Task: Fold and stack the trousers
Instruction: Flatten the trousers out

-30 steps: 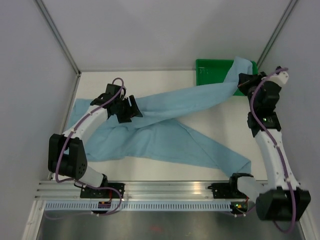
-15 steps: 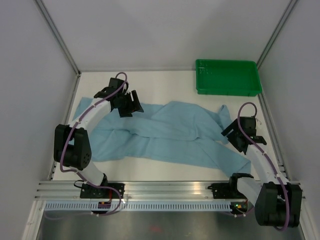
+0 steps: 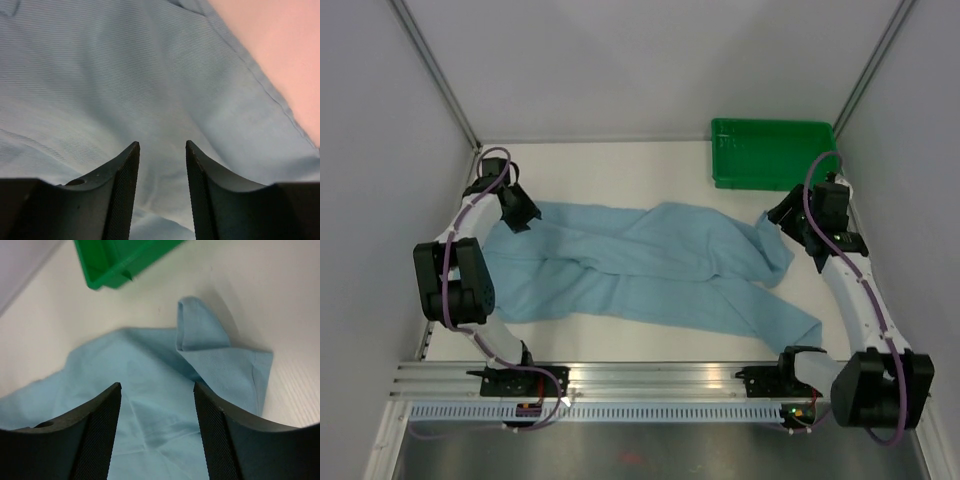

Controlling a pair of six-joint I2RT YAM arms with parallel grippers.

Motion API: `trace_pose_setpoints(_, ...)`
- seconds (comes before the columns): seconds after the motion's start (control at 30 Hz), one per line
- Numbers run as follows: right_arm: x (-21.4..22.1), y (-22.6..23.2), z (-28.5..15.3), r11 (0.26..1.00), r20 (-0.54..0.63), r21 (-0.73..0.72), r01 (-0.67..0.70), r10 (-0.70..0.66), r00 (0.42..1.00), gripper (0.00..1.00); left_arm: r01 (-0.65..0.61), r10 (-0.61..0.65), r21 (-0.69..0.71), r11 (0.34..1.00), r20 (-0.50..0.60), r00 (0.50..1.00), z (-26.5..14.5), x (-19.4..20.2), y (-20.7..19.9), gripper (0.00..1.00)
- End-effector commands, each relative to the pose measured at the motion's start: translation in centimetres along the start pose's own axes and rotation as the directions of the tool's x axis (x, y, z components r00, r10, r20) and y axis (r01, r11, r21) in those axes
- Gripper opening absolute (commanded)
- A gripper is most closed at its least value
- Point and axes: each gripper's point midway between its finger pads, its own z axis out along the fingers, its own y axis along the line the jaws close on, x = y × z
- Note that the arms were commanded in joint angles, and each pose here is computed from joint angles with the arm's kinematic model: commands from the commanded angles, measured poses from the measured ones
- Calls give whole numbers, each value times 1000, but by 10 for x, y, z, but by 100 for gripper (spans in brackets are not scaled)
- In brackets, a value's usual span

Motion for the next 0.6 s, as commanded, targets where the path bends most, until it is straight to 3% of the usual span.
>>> trace_pose_setpoints(0.0, 52, -27, 35, 999, -165, 47, 25, -17, 986, 66, 114, -114, -49, 992, 1, 993, 24, 0, 20, 47)
trace_pose_setpoints(0.1, 62, -36, 51, 997, -188, 76, 15, -1, 982, 65, 165, -166, -22, 986, -13, 986, 37, 4, 25, 30)
trace_pose_setpoints(0.13, 61, -35, 55, 997, -178, 71, 6, 7, 984, 65, 178, -179, -36, 983, -26, 984, 44, 6, 29, 20)
trace_pose_setpoints(0.27, 69, -44, 71, 994, -192, 106, -6, 27, 981, 69, 271, -275, -97, 958, -34, 961, 64, 1, 45, 2)
trace_pose_setpoints(0.57, 74, -63, 112, 973, -248, 228, 21, 37, 968, 72, 373, -382, -145, 917, -40, 923, 88, -26, 65, 2)
